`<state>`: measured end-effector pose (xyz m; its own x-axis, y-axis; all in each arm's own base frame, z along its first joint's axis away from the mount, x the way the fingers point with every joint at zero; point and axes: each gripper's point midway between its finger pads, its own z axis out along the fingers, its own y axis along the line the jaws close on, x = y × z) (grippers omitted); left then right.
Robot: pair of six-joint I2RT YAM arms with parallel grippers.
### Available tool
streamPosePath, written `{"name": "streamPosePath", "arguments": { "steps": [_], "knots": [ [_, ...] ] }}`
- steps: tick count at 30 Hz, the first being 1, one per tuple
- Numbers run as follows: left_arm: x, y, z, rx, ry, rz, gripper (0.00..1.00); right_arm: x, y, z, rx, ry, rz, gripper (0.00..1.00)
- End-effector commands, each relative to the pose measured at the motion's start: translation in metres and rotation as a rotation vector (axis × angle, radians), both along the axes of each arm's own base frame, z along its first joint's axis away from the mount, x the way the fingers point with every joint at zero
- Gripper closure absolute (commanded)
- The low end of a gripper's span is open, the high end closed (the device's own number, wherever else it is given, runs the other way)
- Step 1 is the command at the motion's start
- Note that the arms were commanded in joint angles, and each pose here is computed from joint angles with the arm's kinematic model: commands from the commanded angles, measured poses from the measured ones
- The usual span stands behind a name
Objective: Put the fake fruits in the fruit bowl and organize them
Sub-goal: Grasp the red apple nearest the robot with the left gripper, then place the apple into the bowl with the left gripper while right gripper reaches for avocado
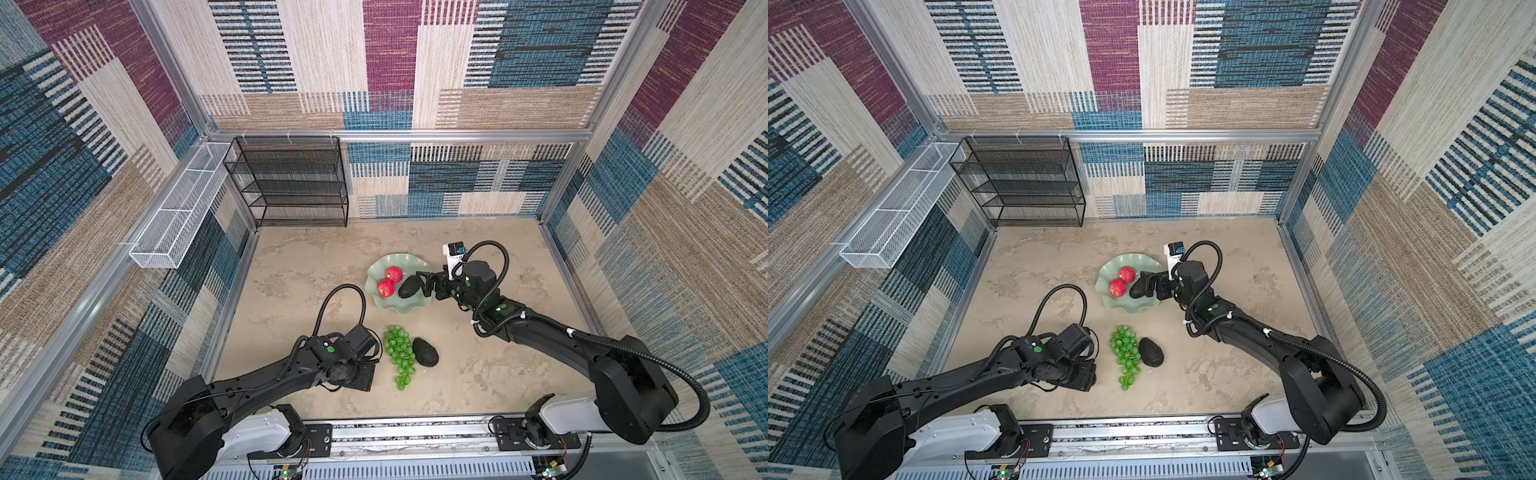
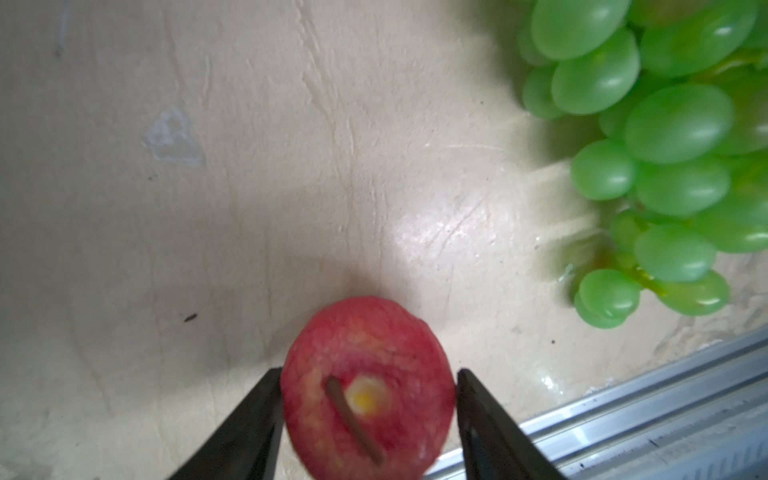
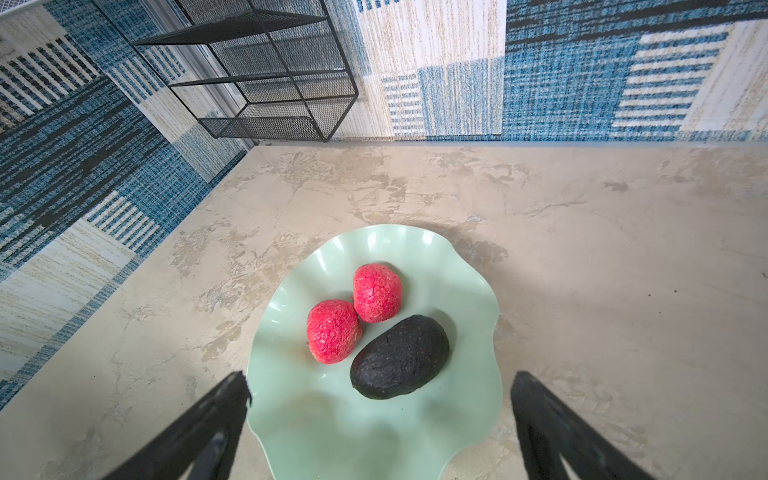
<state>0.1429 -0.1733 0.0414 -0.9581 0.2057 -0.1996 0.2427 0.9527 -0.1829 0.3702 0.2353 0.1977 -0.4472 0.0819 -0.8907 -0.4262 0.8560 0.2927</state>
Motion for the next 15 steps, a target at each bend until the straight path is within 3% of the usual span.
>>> {"name": "streamPosePath", "arguments": {
  "steps": [1, 5, 8, 15],
  "knots": [
    [0.012, -0.01, 0.006, -0.031, -0.045, 0.014, 0.43, 0.004, 0.0, 0.005, 0.017, -0.023, -0.015, 0.0],
    [0.01, -0.007, 0.012, -0.02, -0.043, -0.006, 0.56, 0.004, -0.002, 0.003, 0.006, -0.021, -0.021, 0.0],
    [0.014, -0.005, 0.028, -0.024, -0.085, -0.014, 0.58, 0.004, -0.004, 0.003, -0.001, -0.025, -0.027, 0.0],
    [0.071, -0.034, 0.099, -0.117, -0.308, -0.055, 0.57, 0.002, -0.016, 0.01, -0.006, -0.033, -0.069, 0.0]
  ]
}}
